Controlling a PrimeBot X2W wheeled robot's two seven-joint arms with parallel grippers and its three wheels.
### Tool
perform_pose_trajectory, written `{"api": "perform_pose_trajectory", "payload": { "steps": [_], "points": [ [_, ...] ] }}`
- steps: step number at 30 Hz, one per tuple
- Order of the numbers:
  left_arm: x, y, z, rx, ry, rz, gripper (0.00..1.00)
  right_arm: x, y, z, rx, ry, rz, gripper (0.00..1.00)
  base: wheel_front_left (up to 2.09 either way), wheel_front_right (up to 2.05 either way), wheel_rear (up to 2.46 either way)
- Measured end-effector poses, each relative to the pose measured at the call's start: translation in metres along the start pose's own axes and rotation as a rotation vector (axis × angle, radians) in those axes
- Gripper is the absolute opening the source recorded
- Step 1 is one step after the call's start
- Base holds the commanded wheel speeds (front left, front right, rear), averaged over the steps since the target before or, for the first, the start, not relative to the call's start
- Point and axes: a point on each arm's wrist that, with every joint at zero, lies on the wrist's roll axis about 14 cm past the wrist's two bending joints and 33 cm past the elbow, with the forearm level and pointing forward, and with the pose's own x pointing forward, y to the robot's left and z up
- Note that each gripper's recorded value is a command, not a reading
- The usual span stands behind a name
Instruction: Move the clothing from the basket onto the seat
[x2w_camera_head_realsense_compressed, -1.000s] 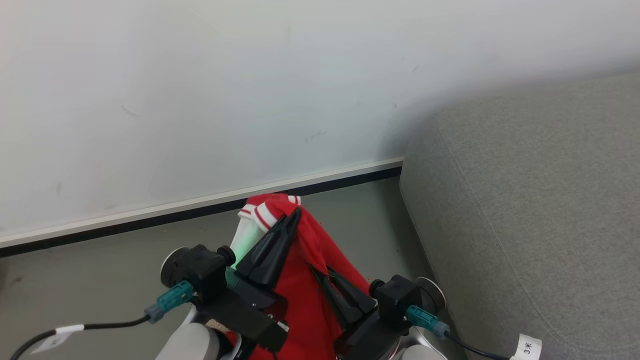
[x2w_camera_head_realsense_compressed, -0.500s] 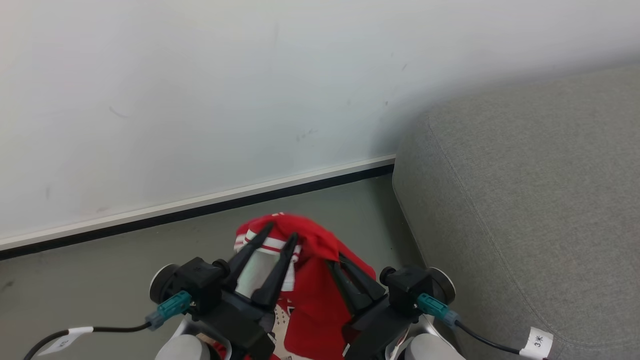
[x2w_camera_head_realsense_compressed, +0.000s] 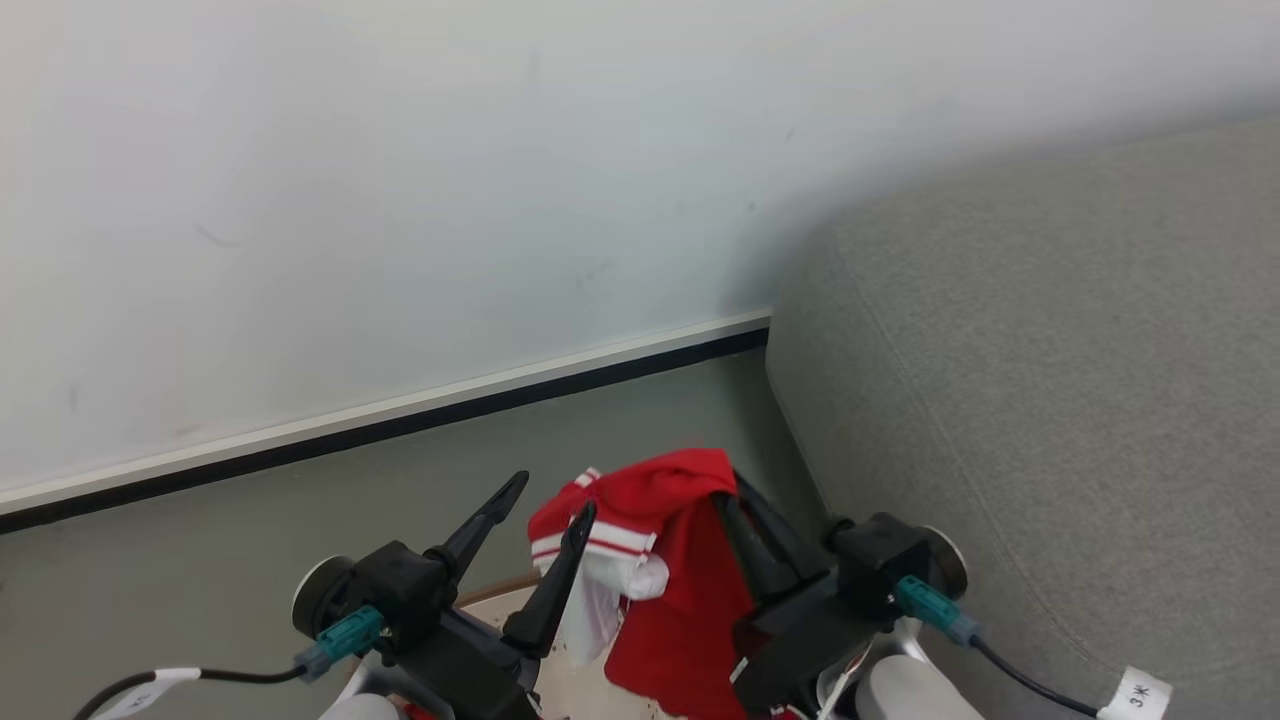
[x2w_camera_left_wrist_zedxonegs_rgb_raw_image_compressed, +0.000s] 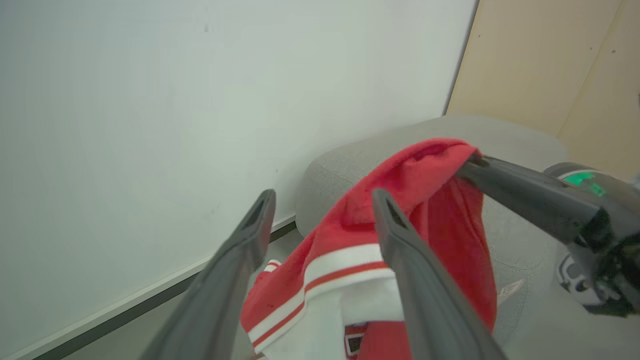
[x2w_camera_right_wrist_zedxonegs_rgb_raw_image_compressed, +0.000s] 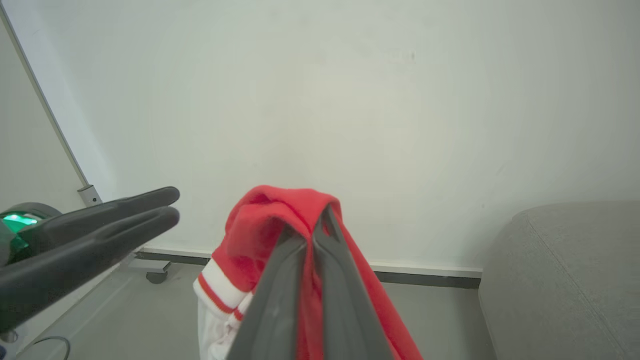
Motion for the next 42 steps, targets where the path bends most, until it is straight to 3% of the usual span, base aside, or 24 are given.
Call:
{"api": "perform_pose_trajectory", "payload": {
  "steps": [25,42],
  "points": [
    [0.059,-0.085,-0.042,-0.055,0.041,-0.319,1.00,-0.060,-0.101,0.063,-0.130,-0.150,-0.356,0.00,0.00,0.00,0.00],
    [0.093,-0.136,-0.082,-0.151,0.074,-0.542,1.00,-0.101,-0.158,0.047,-0.171,-0.078,-0.594,0.00,0.02,0.02,0.02]
  ]
}}
